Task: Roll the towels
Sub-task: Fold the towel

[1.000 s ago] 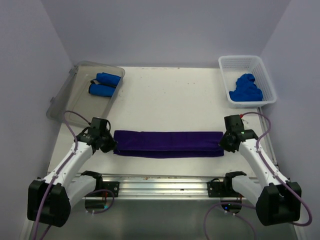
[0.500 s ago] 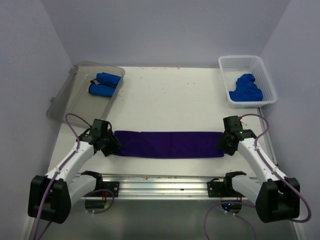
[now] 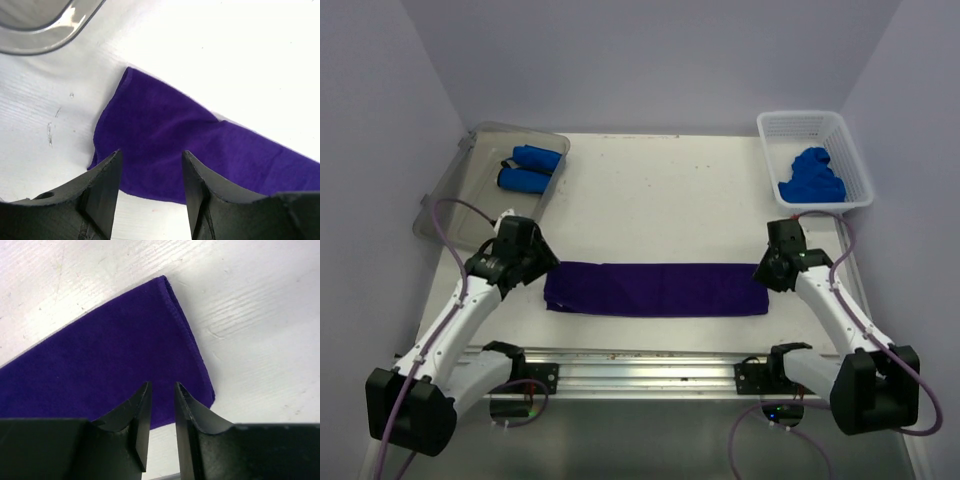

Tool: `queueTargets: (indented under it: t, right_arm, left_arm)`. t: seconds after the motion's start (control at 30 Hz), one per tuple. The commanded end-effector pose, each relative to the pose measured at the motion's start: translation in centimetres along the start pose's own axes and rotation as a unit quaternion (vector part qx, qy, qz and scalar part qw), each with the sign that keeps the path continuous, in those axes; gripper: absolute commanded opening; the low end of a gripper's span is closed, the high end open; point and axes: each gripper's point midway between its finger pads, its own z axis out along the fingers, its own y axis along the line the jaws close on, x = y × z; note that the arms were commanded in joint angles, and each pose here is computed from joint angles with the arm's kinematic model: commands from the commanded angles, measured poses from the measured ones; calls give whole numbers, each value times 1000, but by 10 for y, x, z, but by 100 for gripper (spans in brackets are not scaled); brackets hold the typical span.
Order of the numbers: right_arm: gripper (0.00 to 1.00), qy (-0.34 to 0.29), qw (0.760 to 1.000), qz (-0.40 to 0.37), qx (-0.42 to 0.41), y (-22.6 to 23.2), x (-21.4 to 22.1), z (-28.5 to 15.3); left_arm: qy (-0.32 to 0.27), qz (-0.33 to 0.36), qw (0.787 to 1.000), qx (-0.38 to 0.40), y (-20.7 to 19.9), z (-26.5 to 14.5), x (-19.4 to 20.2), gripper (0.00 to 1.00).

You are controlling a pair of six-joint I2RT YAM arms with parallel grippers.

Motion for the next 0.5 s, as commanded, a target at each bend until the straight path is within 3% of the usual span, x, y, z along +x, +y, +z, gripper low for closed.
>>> queueTargets:
  t: [0.0,0.23,0.47]
  right_arm:
    - [27,-19,999,-22,-35,21,-21,3]
    - [19,22,999,-41,-27,28,-12,38]
    - [18,79,996,-33,2,16,-3,75]
  left_arm:
    - [-50,23,998,-18,-3,-7,-20,54]
    - [15,84,989,123,-70,31,8,49]
    - [60,97,993,35,-46,85,22,44]
